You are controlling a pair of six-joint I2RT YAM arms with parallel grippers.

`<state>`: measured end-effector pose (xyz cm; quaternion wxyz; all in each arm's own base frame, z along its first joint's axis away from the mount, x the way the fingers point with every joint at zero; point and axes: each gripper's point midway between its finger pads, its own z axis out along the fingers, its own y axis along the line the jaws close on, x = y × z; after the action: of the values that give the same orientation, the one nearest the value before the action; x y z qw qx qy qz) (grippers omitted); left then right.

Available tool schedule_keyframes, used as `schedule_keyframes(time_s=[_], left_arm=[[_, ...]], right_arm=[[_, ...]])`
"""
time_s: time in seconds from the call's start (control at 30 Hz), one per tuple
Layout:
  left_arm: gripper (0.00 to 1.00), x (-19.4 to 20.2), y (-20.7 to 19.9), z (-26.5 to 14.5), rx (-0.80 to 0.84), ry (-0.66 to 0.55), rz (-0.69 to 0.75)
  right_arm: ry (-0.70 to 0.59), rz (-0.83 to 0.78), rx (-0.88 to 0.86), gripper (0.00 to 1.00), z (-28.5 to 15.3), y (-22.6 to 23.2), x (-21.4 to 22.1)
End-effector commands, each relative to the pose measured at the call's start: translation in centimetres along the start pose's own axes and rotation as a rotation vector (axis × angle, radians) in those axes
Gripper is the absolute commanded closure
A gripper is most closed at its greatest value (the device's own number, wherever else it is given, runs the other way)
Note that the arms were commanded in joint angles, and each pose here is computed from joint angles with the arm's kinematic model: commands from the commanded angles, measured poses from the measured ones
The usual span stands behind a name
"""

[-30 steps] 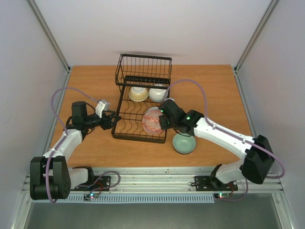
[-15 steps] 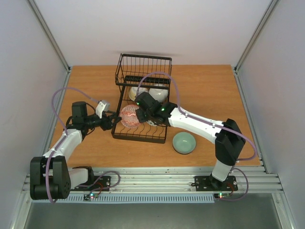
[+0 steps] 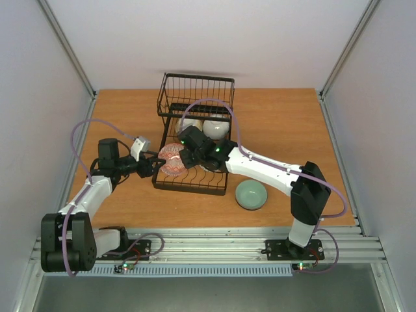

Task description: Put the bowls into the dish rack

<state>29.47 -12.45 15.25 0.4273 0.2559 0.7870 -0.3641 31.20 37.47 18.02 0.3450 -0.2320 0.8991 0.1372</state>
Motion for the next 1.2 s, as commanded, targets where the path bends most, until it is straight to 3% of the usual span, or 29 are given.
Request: schedule_keyframes(time_s=[0.0,0.17,0.2,0.47,0.53,0.63,0.67,1.03,1.17], left_arm=[[0.45,-1.2,-0.1,0.1,0.014,-0.016,0.038],[0.96,-1.2,-0.1,0.2,0.023,-0.01,0.027],[0.99,-1.1,-0.1,0.2,0.023,-0.01,0.025],[0.99,-1.1,-0.8,0.1,0.046,-0.007,0.033],[1.0,-1.1,-0.9,0.1,0.054,-0.007,0.031],[1.0,-1.2,-1.2,0.1,0.069,-0.009,0.033],[1.0,-1.2,-1.4,0.0,0.077,-0.008,0.032],[1.0,-1.2,-2.3,-0.2,0.122,-0.009,0.05],[0.99,-1.1,-2.3,-0.2,0.123,-0.008,0.049]], right_arm=[[-0.099,-0.019,-0.053,0.99,-1.9,2.1,-3.1],[-0.103,-0.029,-0.068,0.99,-2.0,2.7,-3.0],[-0.102,-0.03,-0.067,0.99,-1.9,2.7,-3.0],[-0.113,-0.023,-0.06,0.97,-2.2,2.2,-2.6],[-0.127,-0.002,-0.082,0.83,-2.7,2.0,-2.3],[-0.13,0.057,-0.227,0.47,-3.6,2.4,-1.6],[-0.121,0.081,-0.287,0.41,-3.7,2.6,-1.3],[-0.059,0.216,-0.733,0.03,-5.4,5.1,0.5],[-0.041,0.229,-0.831,0.01,-5.3,6.2,1.2]])
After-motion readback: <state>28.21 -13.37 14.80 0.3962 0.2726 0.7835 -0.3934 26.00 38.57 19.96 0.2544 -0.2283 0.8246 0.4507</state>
